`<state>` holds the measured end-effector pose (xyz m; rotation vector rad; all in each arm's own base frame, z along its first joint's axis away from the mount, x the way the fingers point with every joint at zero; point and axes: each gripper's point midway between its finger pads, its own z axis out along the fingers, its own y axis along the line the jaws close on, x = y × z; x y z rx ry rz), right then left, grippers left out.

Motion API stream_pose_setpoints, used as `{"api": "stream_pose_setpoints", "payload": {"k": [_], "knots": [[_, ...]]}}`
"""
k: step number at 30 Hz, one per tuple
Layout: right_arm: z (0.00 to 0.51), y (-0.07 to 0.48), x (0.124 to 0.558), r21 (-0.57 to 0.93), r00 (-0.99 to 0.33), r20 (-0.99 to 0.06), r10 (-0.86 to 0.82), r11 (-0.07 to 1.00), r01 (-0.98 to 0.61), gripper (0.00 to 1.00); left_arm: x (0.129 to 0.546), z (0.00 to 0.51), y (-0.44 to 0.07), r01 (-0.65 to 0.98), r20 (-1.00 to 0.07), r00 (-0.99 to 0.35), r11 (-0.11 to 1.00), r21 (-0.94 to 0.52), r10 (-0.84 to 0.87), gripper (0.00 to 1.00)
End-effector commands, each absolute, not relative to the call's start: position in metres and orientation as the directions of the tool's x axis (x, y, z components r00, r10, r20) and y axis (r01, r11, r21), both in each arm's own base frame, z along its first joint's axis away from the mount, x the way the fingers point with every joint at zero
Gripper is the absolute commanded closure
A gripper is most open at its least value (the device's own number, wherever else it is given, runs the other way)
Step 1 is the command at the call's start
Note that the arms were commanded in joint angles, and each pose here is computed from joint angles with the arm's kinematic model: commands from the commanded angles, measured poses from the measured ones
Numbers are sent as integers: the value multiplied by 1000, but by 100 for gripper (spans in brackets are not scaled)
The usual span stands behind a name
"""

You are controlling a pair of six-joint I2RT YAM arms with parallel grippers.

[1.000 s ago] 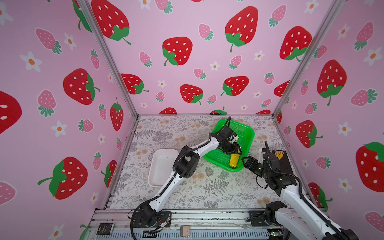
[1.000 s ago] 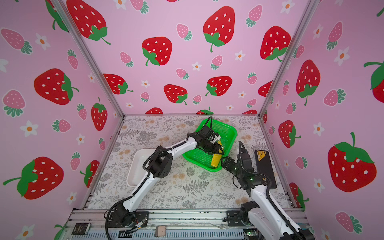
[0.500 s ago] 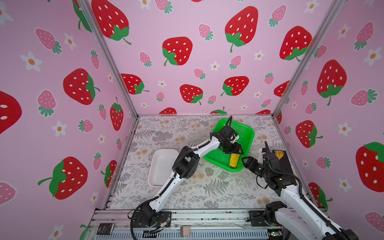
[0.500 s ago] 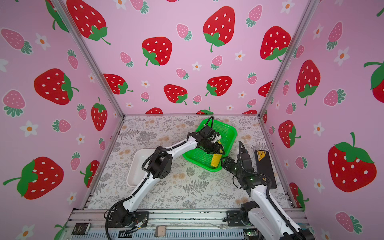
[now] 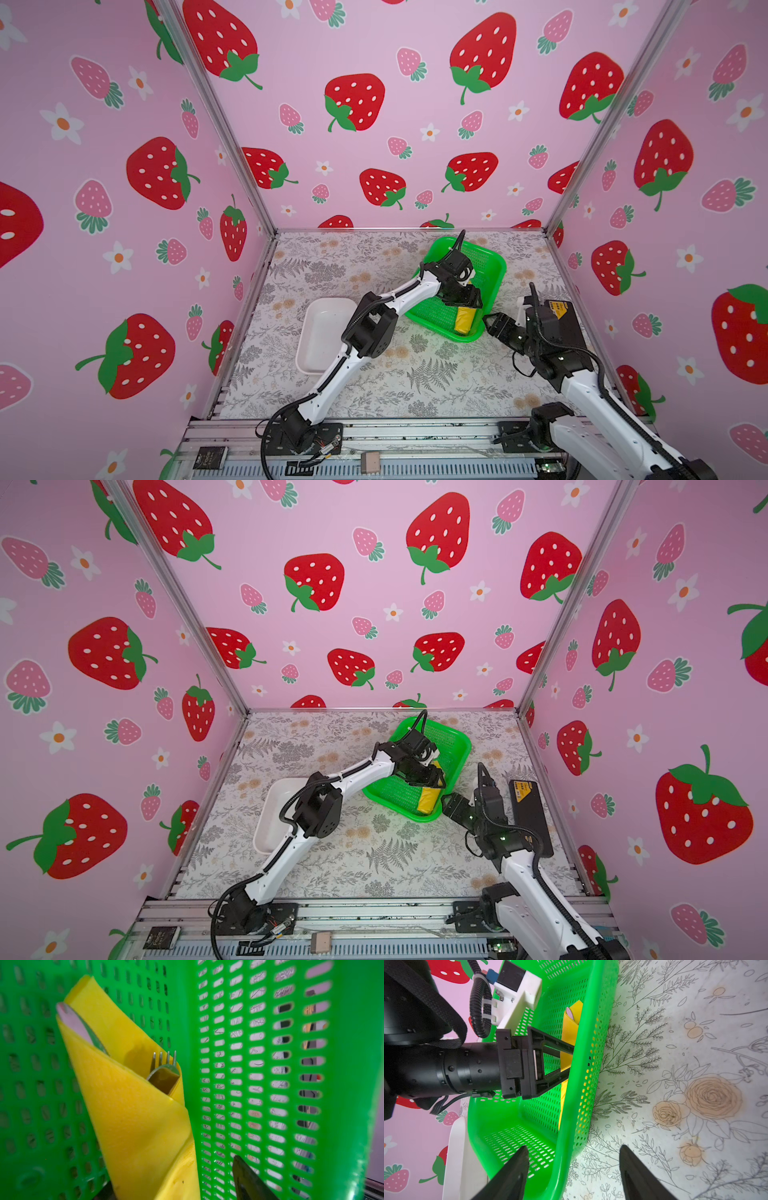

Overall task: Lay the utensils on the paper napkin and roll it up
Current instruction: 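Lower the bundle into the basket corner with the left gripper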

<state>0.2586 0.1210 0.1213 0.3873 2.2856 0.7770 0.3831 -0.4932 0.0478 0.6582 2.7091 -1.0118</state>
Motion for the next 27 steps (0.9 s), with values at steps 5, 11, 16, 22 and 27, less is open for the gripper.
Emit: {"api": "stream_pose_setpoints", "payload": {"k": [5, 11, 16, 22, 27], "knots": [[120, 122, 260, 645, -721, -498, 481, 762, 62, 30, 385, 52, -472, 461, -302, -886, 736, -497, 351, 27], [120, 123, 260, 645, -721, -500, 480, 762, 59, 30, 389, 64, -469, 476, -343, -874, 740, -474, 343, 29], [119, 123, 259, 646, -722, -498, 480, 761, 59, 29, 393, 70, -464, 482, -365, -867, 757, -441, 339, 30], [117, 124, 259, 648, -725, -494, 480, 759, 60, 30, 390, 59, -464, 471, -337, -876, 757, -453, 344, 41], [117, 125, 259, 651, -729, -490, 478, 757, 59, 30, 389, 45, -463, 451, -302, -889, 773, -446, 344, 51]]}}
